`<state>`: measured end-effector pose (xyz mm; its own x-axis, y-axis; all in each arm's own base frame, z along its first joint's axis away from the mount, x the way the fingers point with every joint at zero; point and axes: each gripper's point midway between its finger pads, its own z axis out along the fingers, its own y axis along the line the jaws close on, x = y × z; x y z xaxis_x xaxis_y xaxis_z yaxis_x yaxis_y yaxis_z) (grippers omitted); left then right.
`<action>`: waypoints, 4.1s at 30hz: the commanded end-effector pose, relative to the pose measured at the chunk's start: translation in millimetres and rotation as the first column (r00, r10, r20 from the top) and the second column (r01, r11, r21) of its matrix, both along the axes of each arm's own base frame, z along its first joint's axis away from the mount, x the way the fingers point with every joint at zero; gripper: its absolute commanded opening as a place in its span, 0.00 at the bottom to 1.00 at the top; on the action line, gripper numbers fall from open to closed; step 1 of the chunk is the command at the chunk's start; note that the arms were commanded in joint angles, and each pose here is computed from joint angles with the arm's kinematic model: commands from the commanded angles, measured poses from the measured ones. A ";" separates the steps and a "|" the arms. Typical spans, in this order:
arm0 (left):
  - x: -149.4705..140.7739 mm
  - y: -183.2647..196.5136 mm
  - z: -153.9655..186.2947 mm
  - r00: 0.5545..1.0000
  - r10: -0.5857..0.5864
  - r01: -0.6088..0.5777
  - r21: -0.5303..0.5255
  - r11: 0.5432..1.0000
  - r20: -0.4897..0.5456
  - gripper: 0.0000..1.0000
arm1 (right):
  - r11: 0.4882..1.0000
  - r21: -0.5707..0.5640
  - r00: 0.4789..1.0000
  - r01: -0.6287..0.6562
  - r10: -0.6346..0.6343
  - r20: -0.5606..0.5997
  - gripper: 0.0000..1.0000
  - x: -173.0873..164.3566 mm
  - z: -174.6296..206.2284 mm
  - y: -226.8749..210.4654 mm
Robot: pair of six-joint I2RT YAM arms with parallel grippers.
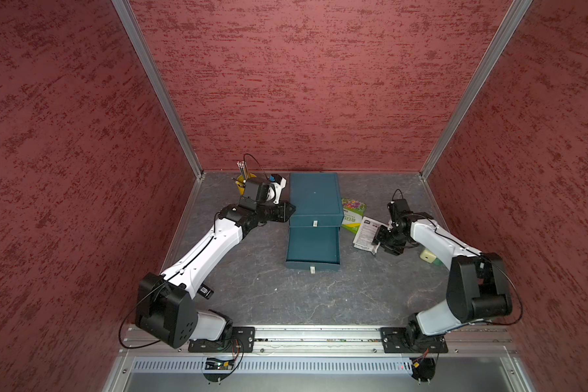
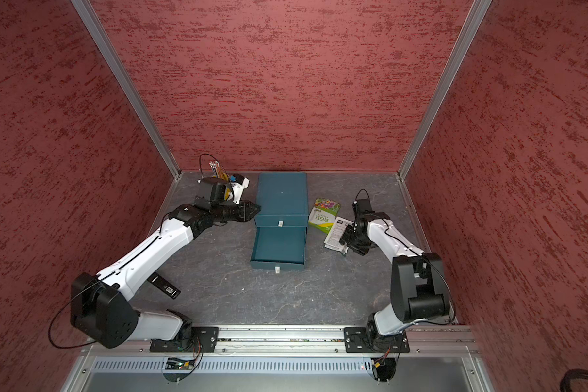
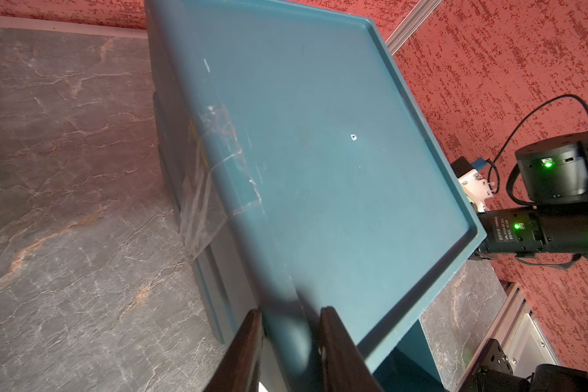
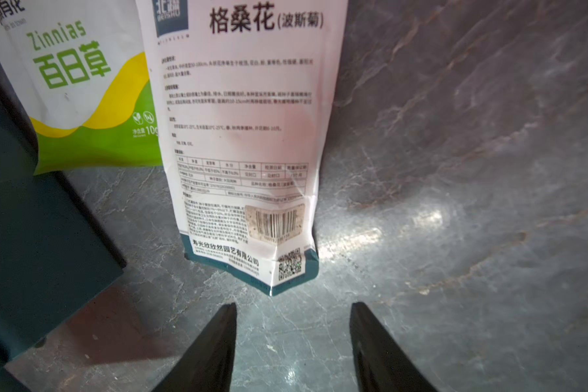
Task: Take the seed bags out of the drawer
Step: Place the seed packet at the center of the board, then close the drawer in the storage box.
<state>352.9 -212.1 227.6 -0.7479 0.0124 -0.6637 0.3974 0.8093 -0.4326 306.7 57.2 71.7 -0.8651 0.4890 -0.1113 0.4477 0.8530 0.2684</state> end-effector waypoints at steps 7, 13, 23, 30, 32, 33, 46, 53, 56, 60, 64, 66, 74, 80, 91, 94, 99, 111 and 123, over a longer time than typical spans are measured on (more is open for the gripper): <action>-51.7 9.1 -75.6 0.948 -0.030 0.071 0.116 0.991 -0.318 0.31 | 0.988 0.085 0.983 -0.131 0.118 0.144 0.67 -10.1 52.6 41.5; -49.6 7.3 -71.9 0.951 -0.047 0.084 0.111 0.990 -0.307 0.31 | 0.969 0.100 0.949 -0.225 0.195 0.248 0.74 -57.4 84.0 85.6; -52.5 -0.9 -68.6 0.944 -0.102 0.136 0.088 0.987 -0.313 0.31 | 0.923 0.095 0.870 -0.374 0.313 0.381 0.85 -130.1 131.9 139.6; -60.5 -8.0 -64.0 0.939 -0.129 0.160 0.074 0.984 -0.320 0.30 | 0.880 0.069 0.809 -0.470 0.399 0.431 0.86 -144.5 137.9 192.9; -62.6 -10.1 -65.0 0.937 -0.134 0.165 0.072 0.984 -0.324 0.31 | 0.878 0.066 0.803 -0.473 0.400 0.442 0.86 -145.4 131.0 205.4; -63.9 -11.1 -65.4 0.935 -0.135 0.167 0.071 0.983 -0.327 0.30 | 0.878 0.061 0.799 -0.475 0.401 0.448 0.86 -145.8 127.3 210.7; -62.3 -15.4 -67.2 0.936 -0.129 0.169 0.097 0.981 -0.329 0.31 | 0.860 -0.062 0.725 -0.507 0.465 0.508 0.81 -137.2 93.4 237.7; -61.0 -14.9 -67.9 0.936 -0.125 0.169 0.106 0.980 -0.330 0.30 | 0.872 -0.067 0.742 -0.484 0.450 0.496 0.81 -137.3 82.4 231.7; -60.3 -15.5 -69.1 0.935 -0.125 0.168 0.103 0.980 -0.333 0.31 | 0.881 -0.105 0.729 -0.462 0.444 0.521 0.81 -128.4 83.8 228.4; -60.6 -15.7 -68.8 0.933 -0.128 0.171 0.102 0.980 -0.335 0.30 | 0.886 -0.131 0.711 -0.445 0.439 0.549 0.81 -116.6 86.4 233.1; -62.7 -17.0 -67.4 0.931 -0.138 0.180 0.094 0.979 -0.337 0.30 | 0.897 -0.156 0.703 -0.414 0.424 0.571 0.81 -103.2 88.9 231.3; -63.9 -17.9 -66.4 0.931 -0.144 0.183 0.088 0.979 -0.337 0.30 | 0.906 -0.167 0.703 -0.390 0.410 0.581 0.81 -95.5 89.9 226.5; -67.1 -21.0 -67.3 0.925 -0.160 0.197 0.077 0.977 -0.344 0.30 | 0.920 -0.183 0.687 -0.347 0.382 0.618 0.81 -59.1 91.6 221.7; -68.2 -22.3 -66.4 0.924 -0.168 0.204 0.071 0.976 -0.343 0.31 | 0.922 -0.194 0.674 -0.337 0.379 0.634 0.81 -40.4 82.0 230.5; -71.1 -24.4 -62.2 0.921 -0.175 0.206 0.055 0.977 -0.347 0.30 | 0.945 -0.223 0.645 -0.239 0.326 0.691 0.82 -11.0 85.2 214.7; -72.6 -26.7 -60.8 0.920 -0.181 0.211 0.050 0.976 -0.348 0.30 | 0.950 -0.224 0.646 -0.218 0.312 0.696 0.82 -3.4 83.7 206.3; -73.8 -30.7 -59.5 0.917 -0.189 0.218 0.046 0.975 -0.351 0.30 | 0.950 -0.229 0.644 -0.212 0.312 0.698 0.83 5.5 81.7 198.6; -84.8 -36.7 -52.1 0.912 -0.210 0.242 0.048 0.969 -0.352 0.30 | 0.946 -0.117 0.694 -0.304 0.304 0.653 0.89 -25.8 86.0 192.1; -84.0 -38.3 -48.3 0.919 -0.187 0.224 0.068 0.972 -0.348 0.40 | 0.944 0.012 0.777 -0.330 0.265 0.571 0.99 -79.9 88.5 179.4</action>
